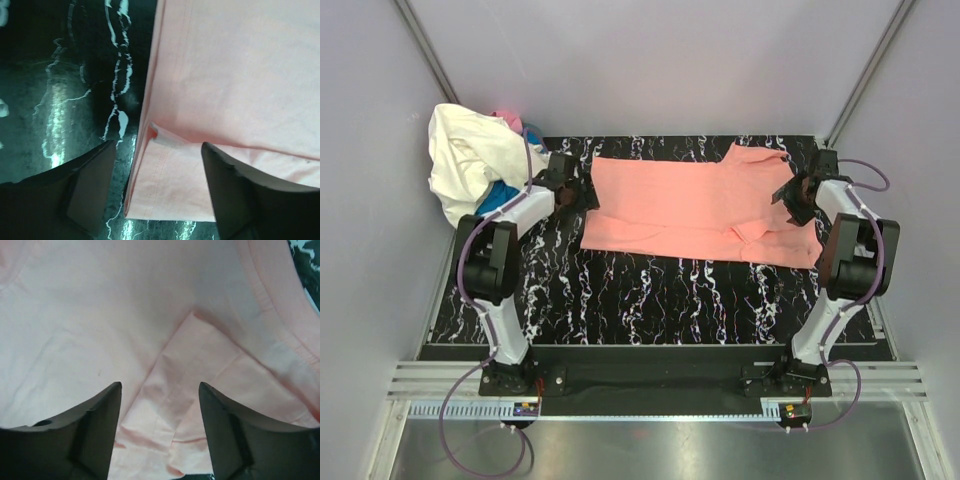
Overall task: Fold and stack the t-shirts
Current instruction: Fold the tshirt
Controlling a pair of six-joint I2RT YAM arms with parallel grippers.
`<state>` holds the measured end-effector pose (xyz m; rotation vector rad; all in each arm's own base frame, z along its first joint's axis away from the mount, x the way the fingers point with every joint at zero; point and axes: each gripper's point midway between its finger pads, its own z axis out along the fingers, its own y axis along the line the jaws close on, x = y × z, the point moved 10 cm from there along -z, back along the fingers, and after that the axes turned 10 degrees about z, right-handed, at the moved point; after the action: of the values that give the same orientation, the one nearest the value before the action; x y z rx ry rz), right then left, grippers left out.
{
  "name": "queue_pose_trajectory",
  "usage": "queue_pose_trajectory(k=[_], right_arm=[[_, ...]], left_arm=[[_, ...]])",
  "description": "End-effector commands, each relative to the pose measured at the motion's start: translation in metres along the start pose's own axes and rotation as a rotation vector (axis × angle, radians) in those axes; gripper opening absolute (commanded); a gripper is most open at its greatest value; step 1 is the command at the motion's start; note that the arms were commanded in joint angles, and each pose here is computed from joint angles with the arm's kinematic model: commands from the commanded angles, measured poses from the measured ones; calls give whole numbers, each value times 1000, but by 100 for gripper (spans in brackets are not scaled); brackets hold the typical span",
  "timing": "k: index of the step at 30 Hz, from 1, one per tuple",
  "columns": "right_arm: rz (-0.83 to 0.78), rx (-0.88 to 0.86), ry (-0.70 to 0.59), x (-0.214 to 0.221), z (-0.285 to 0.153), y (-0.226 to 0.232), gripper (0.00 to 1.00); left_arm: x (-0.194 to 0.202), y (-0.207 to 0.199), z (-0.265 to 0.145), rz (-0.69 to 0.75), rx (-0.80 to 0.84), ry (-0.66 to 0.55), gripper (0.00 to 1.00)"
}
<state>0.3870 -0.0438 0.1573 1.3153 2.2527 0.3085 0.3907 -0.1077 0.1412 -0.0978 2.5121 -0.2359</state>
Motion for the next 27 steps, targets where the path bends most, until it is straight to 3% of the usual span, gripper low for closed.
queue_pose_trajectory(k=[1,2,4,8,12,19,24,27], right_arm=[[-19,49,-81,-19,-3,13,72],[-20,42,-96,-21,-9,14,79],[-21,44,-123,-21,-18,12,81],[-11,-7,-221,-16,-64,4,85],[-11,-42,-215,7,-86,-19,86],[32,-132,-122,67,-82,-76,92],[51,-132,-110,78,-72,-90,93],[70,-118,-80,75,-60,-95,92]], left_arm=[[-31,-9,-51,31,-57,-173,82],[-29,-11,-58,41,-76,-191,90],[-18,-13,-78,55,-105,-227,99],[17,-3,-88,21,-95,-231,99],[48,2,-77,-3,-27,-213,99],[85,6,-42,-46,52,-106,96],[91,4,-29,-67,84,-87,96],[90,5,-22,-74,64,-84,90]])
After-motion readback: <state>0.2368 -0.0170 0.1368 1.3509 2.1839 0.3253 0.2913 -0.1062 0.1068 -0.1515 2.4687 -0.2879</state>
